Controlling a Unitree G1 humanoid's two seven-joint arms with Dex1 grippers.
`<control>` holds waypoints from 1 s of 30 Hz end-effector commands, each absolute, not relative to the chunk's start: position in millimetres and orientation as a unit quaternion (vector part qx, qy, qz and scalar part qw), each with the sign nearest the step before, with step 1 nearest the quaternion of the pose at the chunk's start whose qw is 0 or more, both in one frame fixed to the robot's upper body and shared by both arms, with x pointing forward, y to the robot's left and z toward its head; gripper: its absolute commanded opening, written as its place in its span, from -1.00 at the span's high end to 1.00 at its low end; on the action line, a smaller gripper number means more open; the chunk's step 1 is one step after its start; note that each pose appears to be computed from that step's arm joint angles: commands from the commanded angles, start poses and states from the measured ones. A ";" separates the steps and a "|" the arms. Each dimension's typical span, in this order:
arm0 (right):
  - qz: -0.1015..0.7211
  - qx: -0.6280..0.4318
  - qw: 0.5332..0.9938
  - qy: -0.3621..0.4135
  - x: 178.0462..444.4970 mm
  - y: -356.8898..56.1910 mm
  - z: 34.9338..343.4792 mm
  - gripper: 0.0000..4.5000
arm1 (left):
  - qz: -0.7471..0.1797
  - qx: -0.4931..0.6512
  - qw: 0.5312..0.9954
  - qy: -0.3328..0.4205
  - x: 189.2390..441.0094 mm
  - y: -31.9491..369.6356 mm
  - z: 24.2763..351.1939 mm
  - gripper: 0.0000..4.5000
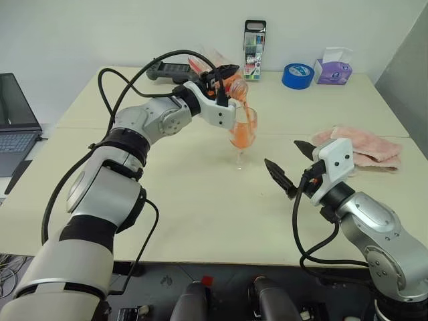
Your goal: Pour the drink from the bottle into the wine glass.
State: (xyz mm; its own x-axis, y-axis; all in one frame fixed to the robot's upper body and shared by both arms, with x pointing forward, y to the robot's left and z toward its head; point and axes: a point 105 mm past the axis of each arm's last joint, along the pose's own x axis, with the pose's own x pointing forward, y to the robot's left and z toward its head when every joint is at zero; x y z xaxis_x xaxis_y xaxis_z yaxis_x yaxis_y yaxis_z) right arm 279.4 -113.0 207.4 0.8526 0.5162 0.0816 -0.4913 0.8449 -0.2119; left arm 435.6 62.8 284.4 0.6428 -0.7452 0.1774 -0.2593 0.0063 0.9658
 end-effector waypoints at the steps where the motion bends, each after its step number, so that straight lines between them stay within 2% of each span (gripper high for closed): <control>1: 0.264 -0.103 0.954 -0.096 277.0 -112.1 218.6 -1.00 | -0.179 0.673 0.597 -0.398 431.7 62.5 307.8 0.06; 17: 0.272 -0.107 0.951 -0.104 279.2 -111.3 222.8 -1.00 | -0.175 0.643 0.631 -0.398 431.3 68.6 309.4 0.06; 24: 0.302 -0.093 0.939 -0.138 277.3 -102.1 252.9 -1.00 | -0.200 0.525 0.736 -0.377 431.5 78.9 312.3 0.06; 26: 0.335 -0.099 0.926 -0.145 274.1 -93.2 266.3 -1.00 | -0.211 0.479 0.768 -0.370 430.5 85.4 311.9 0.06; 30: 0.371 -0.098 0.912 -0.146 275.2 -82.2 291.4 -1.00 | -0.215 0.325 0.859 -0.331 437.1 111.2 314.9 0.06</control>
State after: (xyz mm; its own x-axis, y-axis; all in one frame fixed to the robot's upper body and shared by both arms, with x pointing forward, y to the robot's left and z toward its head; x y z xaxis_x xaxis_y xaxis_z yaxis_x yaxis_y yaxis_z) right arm 278.1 -82.5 282.5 0.6973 0.6917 0.1880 -0.6347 0.7177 -0.2865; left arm 440.2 98.8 287.4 0.7027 -0.6295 0.3316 0.1366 0.5768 0.8054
